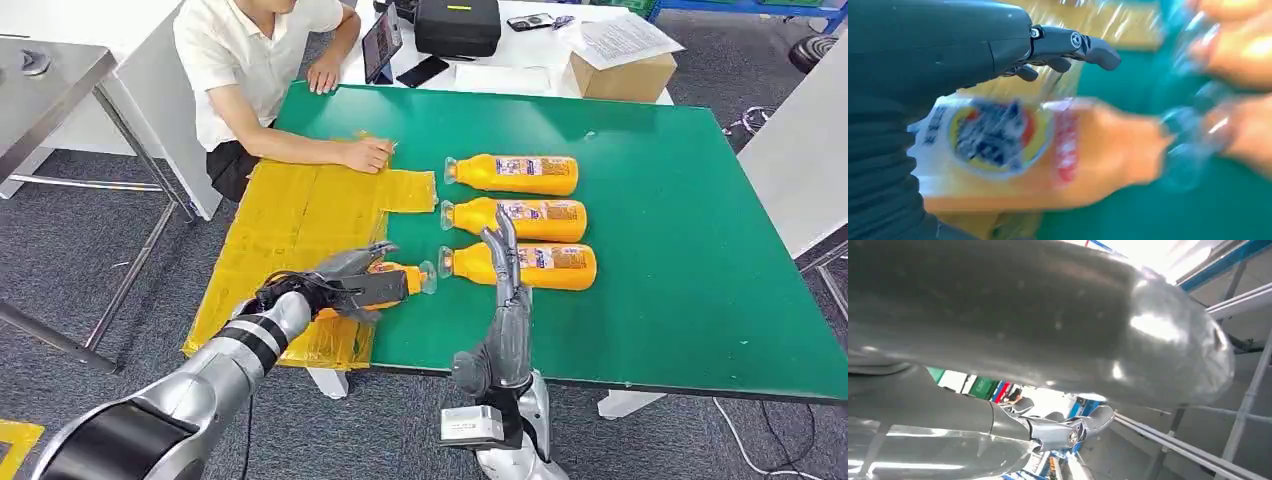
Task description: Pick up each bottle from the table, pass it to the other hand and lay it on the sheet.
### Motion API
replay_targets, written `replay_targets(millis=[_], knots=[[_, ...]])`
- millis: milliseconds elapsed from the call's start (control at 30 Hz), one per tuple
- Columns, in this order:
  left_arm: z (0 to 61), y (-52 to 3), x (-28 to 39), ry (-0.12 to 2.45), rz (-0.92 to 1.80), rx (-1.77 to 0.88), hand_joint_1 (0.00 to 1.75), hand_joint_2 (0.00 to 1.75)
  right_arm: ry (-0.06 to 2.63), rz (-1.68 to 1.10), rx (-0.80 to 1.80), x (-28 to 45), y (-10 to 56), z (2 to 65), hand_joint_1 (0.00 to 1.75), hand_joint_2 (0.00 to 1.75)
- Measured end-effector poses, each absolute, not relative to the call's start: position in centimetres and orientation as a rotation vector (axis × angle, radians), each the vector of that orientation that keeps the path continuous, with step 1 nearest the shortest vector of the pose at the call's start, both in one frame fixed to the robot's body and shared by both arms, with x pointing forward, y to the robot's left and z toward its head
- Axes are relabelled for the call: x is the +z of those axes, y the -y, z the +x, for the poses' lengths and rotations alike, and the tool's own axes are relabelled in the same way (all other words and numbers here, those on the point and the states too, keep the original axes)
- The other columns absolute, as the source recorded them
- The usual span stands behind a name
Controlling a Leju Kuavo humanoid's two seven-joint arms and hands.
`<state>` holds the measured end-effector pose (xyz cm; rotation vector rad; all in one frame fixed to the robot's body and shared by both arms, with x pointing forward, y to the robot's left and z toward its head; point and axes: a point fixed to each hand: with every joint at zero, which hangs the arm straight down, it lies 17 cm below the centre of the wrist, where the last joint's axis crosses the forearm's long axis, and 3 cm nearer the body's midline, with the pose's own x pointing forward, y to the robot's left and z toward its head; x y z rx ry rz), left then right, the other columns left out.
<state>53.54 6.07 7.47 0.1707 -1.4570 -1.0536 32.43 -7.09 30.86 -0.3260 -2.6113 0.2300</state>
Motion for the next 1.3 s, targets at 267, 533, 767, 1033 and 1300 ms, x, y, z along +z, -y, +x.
replay_targets(millis=[267,533,767,1033,1300], knots=[[48.7,-4.9,21.1,2.097,0.712,-0.782,0.00,1.75,2.580,-0.405,0.291,29.2,7.6,31.6,0.00,0.00],[44.3,-3.4,24.0,2.224,0.693,-0.712,0.00,1.75,2.563,-0.420,0.291,28.7,8.0,31.5,0.00,0.00],[40.6,-3.2,24.8,2.304,0.789,-0.733,0.00,1.75,2.568,-0.537,0.418,27.8,7.4,30.9,0.00,0.00],[39.5,-5.8,18.0,1.889,-0.095,0.006,0.00,1.75,2.268,-1.004,0.662,20.7,17.2,34.4,0.00,1.75],[40.6,-8.7,14.5,1.648,-0.353,0.359,0.00,1.75,2.128,-1.150,0.544,19.4,26.6,34.7,0.00,1.75]])
